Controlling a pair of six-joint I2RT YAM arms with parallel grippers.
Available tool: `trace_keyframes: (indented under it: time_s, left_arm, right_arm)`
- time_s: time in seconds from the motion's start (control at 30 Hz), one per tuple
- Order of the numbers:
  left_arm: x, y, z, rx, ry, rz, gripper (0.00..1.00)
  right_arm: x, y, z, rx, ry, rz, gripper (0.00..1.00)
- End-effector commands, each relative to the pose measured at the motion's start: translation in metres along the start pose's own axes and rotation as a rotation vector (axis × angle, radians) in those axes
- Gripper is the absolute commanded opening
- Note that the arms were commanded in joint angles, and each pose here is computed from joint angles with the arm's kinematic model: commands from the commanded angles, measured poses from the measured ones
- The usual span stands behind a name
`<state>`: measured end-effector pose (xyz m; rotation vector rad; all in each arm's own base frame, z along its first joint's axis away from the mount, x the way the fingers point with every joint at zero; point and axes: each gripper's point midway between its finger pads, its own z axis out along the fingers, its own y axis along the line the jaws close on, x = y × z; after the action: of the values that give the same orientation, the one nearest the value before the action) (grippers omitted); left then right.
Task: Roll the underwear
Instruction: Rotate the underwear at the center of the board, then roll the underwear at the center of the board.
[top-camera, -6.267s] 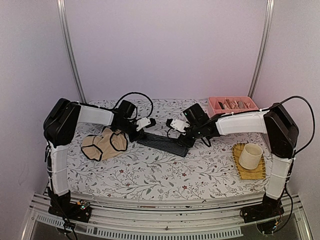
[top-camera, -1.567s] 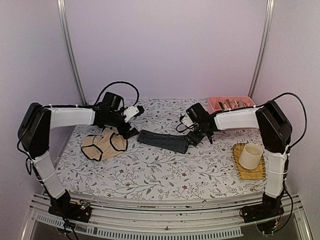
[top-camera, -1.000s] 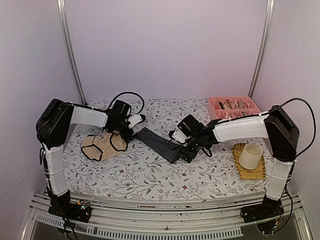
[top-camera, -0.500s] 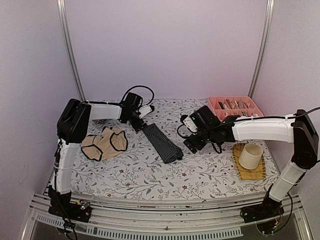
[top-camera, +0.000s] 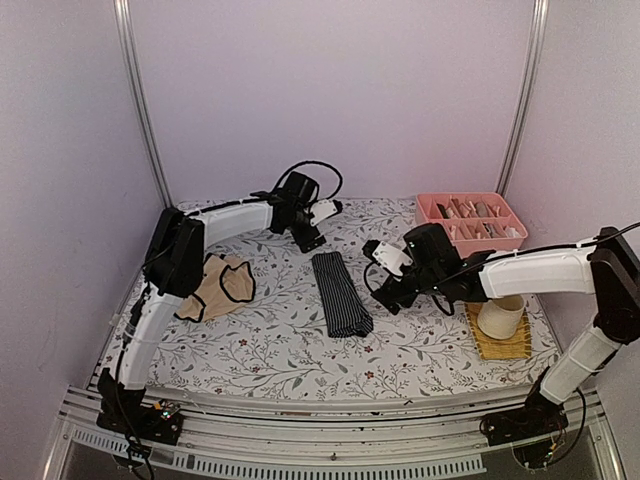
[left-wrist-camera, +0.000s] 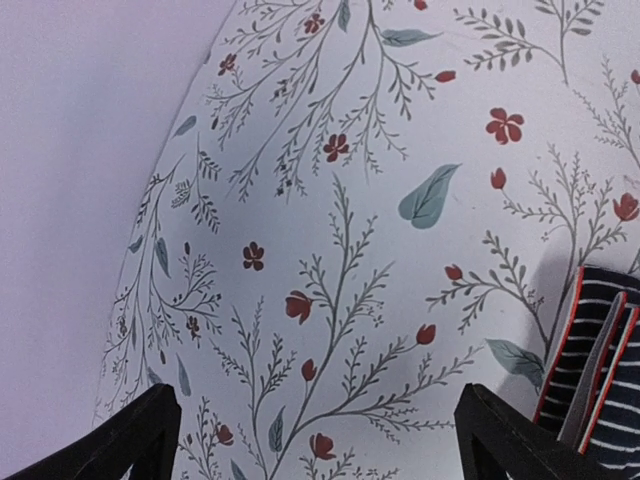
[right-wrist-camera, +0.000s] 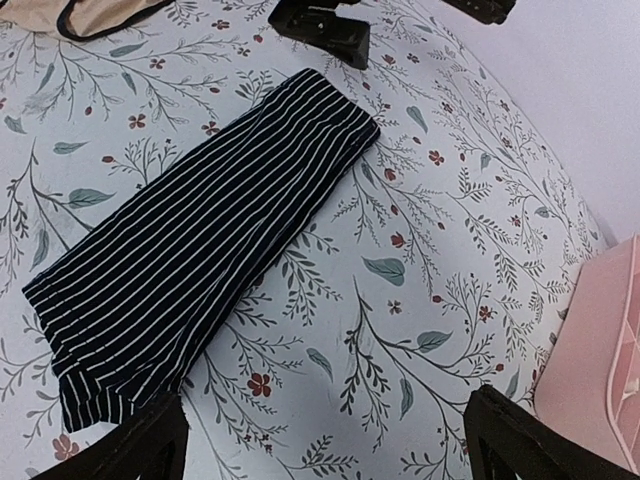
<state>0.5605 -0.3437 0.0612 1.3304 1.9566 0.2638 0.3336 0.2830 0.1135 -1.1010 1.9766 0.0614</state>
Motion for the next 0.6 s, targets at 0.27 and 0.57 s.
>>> trace_keyframes:
  time_s: [0.27, 0.57]
  left_arm:
    - [-0.001, 0.012, -0.127, 0.109, -0.267, 0.053, 0.99]
    - [0.016, -0.082, -0.163, 0.283, -0.340, 0.197, 0.99]
  right_arm:
    - [-0.027, 0.051, -0.010, -0.126, -0.193, -0.413, 0.97]
    - [-0.001, 0.094, -0.033, -0.263, -0.310, -0.745, 0.94]
